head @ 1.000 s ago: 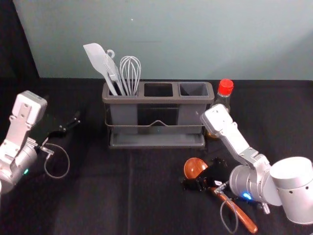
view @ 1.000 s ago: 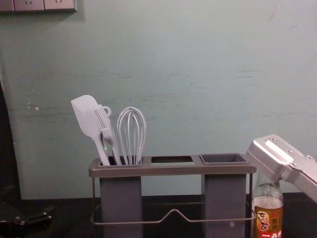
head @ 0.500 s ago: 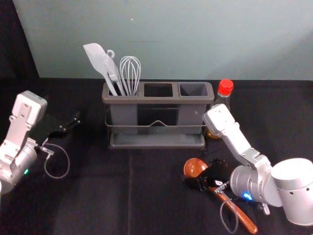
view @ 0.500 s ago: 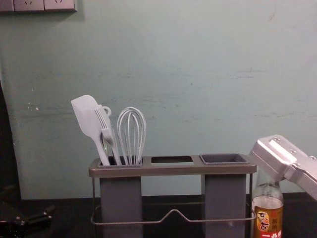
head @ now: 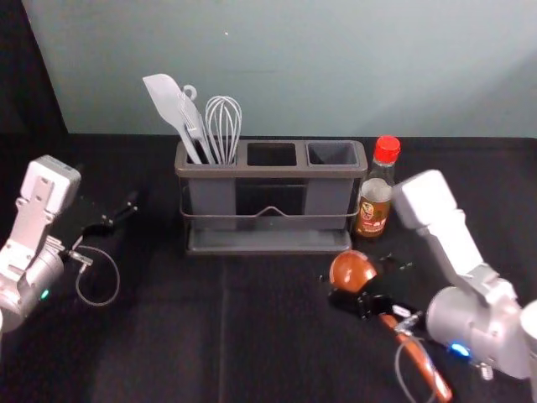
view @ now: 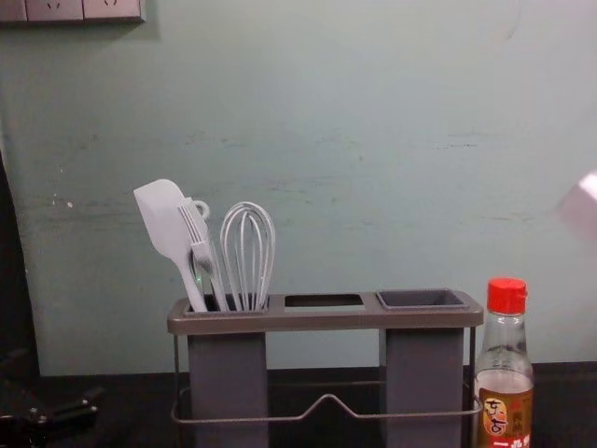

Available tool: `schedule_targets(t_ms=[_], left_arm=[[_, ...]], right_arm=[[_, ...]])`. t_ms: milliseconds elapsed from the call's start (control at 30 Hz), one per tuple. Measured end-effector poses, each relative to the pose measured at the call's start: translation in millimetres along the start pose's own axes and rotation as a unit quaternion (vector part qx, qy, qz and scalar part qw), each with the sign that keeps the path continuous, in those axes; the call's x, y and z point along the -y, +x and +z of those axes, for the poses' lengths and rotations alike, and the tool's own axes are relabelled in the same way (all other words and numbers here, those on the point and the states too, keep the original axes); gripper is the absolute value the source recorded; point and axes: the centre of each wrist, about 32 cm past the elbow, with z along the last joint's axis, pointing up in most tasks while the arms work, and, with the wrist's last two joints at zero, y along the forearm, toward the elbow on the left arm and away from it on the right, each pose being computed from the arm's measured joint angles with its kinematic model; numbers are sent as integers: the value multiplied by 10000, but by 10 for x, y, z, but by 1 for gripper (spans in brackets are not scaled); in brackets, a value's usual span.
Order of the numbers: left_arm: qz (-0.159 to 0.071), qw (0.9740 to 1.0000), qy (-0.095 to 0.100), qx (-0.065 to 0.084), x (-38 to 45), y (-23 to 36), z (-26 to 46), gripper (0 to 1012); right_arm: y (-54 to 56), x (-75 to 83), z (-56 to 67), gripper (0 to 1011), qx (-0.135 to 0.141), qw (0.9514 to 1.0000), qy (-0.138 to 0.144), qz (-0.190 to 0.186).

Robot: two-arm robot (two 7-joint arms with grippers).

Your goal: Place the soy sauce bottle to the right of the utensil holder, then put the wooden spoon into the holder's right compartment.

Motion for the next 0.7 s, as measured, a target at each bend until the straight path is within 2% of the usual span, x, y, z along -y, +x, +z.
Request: schedule_targets(t_ms=[67, 100, 167, 200, 300, 400, 433, 467, 500, 567, 600, 700], left_arm=[[0, 10000, 0, 0, 0, 0, 0, 1000], [0, 10000, 0, 0, 0, 0, 0, 1000], [0, 10000, 0, 0, 0, 0, 0, 1000], [0, 10000, 0, 0, 0, 0, 0, 1000], [0, 10000, 0, 0, 0, 0, 0, 1000], [0, 10000, 0, 0, 0, 0, 0, 1000], [0, 10000, 0, 0, 0, 0, 0, 1000], [0, 10000, 0, 0, 0, 0, 0, 1000], [0, 10000, 0, 0, 0, 0, 0, 1000], [0, 10000, 0, 0, 0, 0, 0, 1000], [0, 10000, 0, 0, 0, 0, 0, 1000], [0, 10000, 0, 0, 0, 0, 0, 1000]], right_arm=[[-8, 76, -22, 837, 24, 9997, 221, -80], [-24, 142, -50, 838, 65, 9987, 473, -152], [-41, 199, -90, 837, 103, 9970, 725, -243], [-63, 239, -126, 837, 133, 9949, 951, -306], [-79, 283, -185, 837, 174, 9905, 1305, -394], [-71, 316, -275, 838, 181, 9829, 1781, -436], [-63, 316, -329, 837, 200, 9775, 2051, -443], [-59, 311, -358, 838, 205, 9750, 2166, -447], [-55, 300, -408, 837, 234, 9690, 2422, -438], [-52, 288, -452, 838, 252, 9635, 2631, -431], [-50, 271, -507, 837, 289, 9559, 2894, -417], [-53, 238, -592, 837, 389, 9413, 3326, -425]])
